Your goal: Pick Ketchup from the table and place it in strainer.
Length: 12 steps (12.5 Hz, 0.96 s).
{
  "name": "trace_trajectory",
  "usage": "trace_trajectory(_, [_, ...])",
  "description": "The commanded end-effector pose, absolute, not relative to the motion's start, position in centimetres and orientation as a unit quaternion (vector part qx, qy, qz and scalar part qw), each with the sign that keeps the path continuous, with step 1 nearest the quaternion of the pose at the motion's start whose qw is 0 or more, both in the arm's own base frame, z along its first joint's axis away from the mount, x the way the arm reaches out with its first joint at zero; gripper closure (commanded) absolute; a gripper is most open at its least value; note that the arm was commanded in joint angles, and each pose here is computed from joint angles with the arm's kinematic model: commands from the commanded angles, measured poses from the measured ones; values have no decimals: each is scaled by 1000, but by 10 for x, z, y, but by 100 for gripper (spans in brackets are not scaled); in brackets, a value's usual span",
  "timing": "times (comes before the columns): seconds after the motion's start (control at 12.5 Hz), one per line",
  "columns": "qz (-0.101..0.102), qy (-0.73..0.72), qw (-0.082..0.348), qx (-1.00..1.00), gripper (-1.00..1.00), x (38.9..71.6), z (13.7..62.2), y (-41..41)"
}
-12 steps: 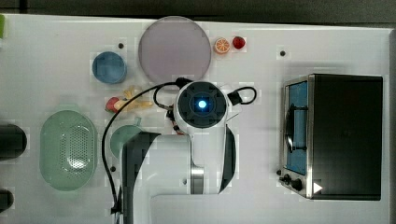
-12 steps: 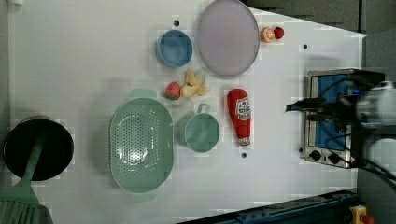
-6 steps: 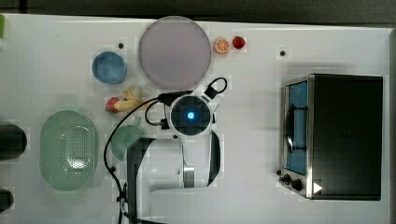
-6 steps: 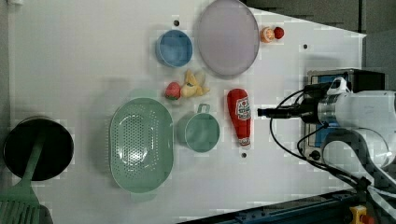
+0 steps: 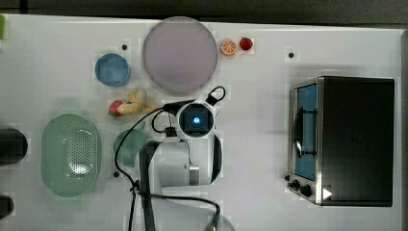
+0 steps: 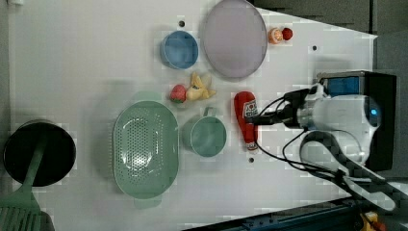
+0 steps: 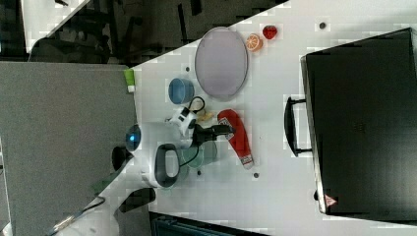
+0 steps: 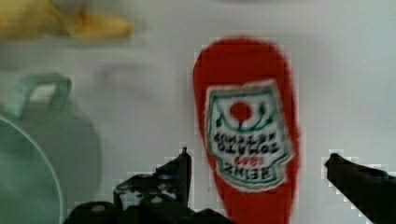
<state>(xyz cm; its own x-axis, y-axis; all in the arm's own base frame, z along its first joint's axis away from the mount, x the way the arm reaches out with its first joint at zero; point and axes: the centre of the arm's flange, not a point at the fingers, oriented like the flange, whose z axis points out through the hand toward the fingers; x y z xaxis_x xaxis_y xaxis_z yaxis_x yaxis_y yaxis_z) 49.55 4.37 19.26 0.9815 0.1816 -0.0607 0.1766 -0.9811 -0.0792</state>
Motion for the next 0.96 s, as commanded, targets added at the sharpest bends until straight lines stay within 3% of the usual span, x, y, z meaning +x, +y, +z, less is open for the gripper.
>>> trace_trajectory(0.08, [23, -114, 36, -993, -100, 494, 182, 37])
trace_trajectory(0.24, [26, -114, 38, -992, -93, 492, 173, 38])
trace_trajectory(0.48, [8, -110, 36, -993, -20, 492, 170, 35])
trace_trajectory(0.56, [6, -111, 36, -993, -9, 493, 172, 36])
trace_trajectory(0.96, [-40, -110, 21, -993, -9, 508, 241, 30])
